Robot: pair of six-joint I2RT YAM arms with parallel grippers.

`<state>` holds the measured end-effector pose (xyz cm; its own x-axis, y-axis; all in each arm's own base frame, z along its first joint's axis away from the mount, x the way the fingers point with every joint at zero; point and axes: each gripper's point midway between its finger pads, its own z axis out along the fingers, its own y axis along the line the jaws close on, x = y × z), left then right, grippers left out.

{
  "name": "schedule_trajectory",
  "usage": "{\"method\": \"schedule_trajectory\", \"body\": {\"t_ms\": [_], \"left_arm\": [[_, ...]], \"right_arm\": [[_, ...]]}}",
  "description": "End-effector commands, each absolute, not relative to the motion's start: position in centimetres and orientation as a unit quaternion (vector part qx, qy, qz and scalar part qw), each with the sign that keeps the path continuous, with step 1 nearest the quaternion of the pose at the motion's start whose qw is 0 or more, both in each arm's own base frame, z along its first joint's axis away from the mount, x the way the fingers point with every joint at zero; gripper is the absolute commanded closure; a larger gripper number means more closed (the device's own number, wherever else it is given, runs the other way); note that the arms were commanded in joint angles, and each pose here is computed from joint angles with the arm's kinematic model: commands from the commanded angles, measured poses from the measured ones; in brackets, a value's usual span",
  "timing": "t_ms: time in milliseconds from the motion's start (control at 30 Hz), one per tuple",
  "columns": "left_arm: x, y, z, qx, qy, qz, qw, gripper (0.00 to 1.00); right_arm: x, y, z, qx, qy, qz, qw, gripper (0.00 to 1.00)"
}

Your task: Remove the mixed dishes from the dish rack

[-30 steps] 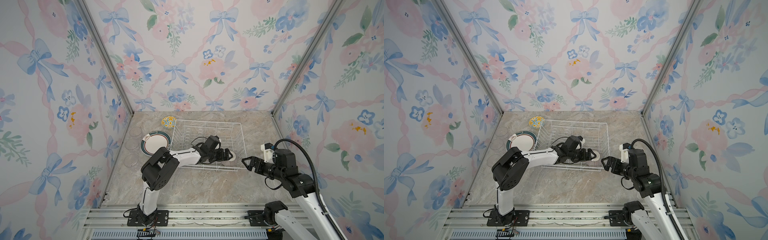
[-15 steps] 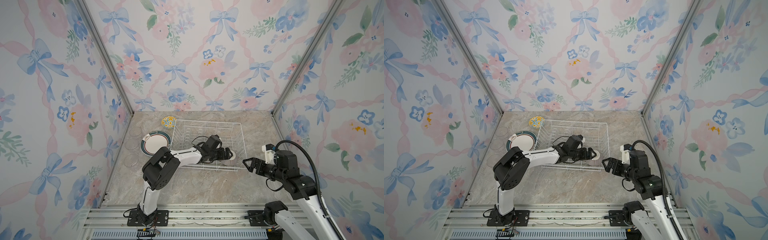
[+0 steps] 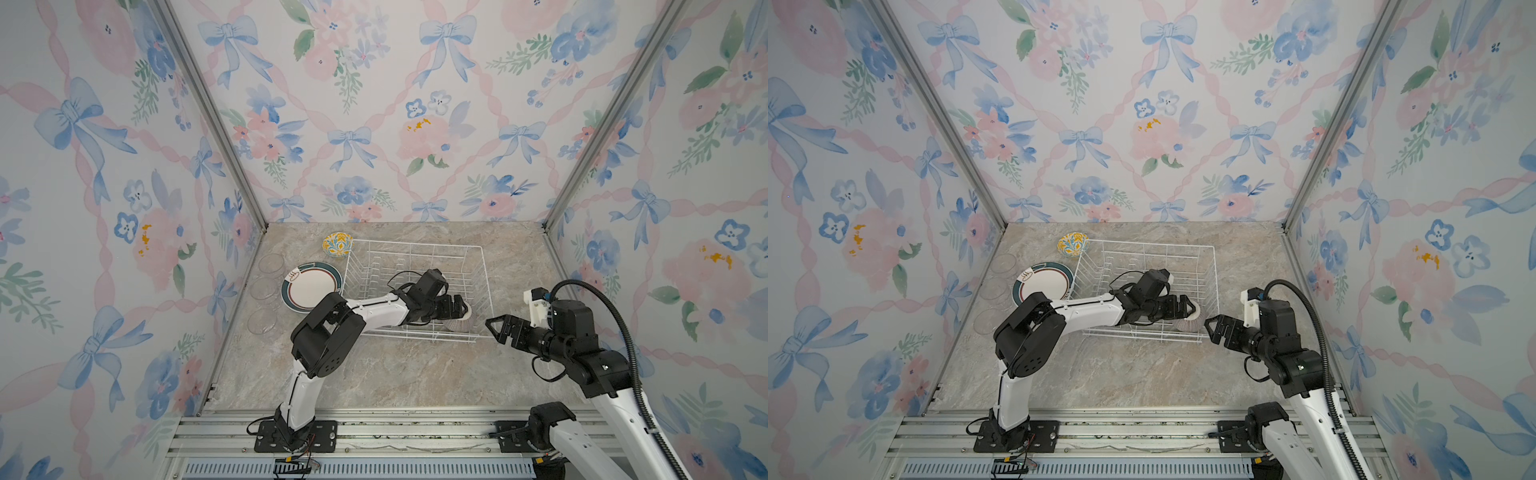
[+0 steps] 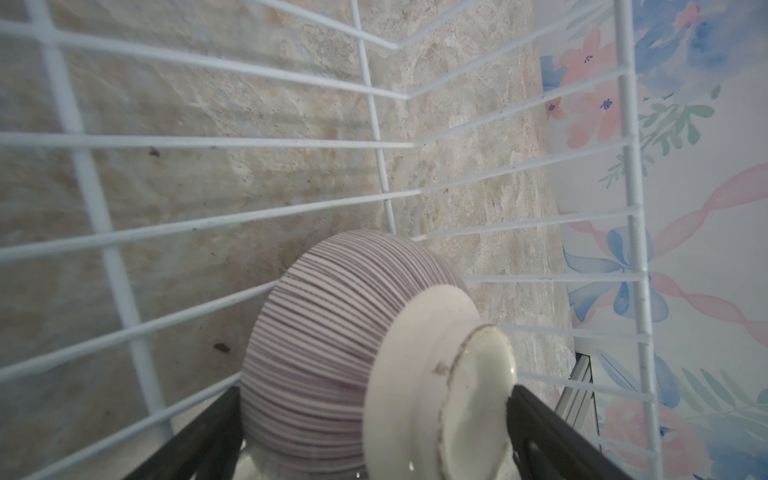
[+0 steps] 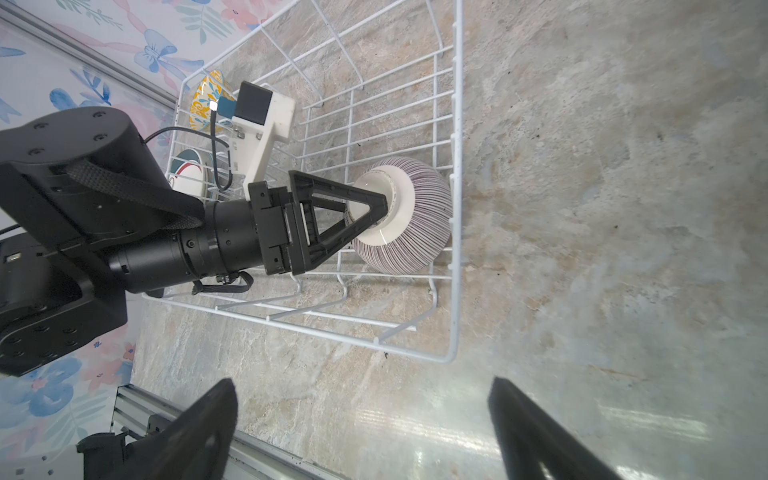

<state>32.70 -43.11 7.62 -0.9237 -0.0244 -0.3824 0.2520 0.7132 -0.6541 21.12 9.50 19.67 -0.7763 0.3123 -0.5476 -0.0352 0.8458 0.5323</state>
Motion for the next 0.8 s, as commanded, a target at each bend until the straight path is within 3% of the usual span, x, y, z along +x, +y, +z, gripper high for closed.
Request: {"method": "schedule_trajectory", "body": {"t_ms": [0,400,767], "left_arm": [[31.7,-43.3,5.4,0.063,0.915,-0.37,0.15,0.02],[31.5,-43.0,10.4,0.041,0.878,-0.44,0.181,0.02],[29.8,-41.3,9.4,0.063,0.899,-0.403,0.162,0.02]], "right_arm": [[20.9,9.1,19.1,0.077,0.909,0.256,0.318,0.03],[21.1,9.0,18.8,0.08,0.911,0.257,0.312,0.03],[21.1,8.9,19.0,0.081,0.911,0.256,0.314,0.03]]}}
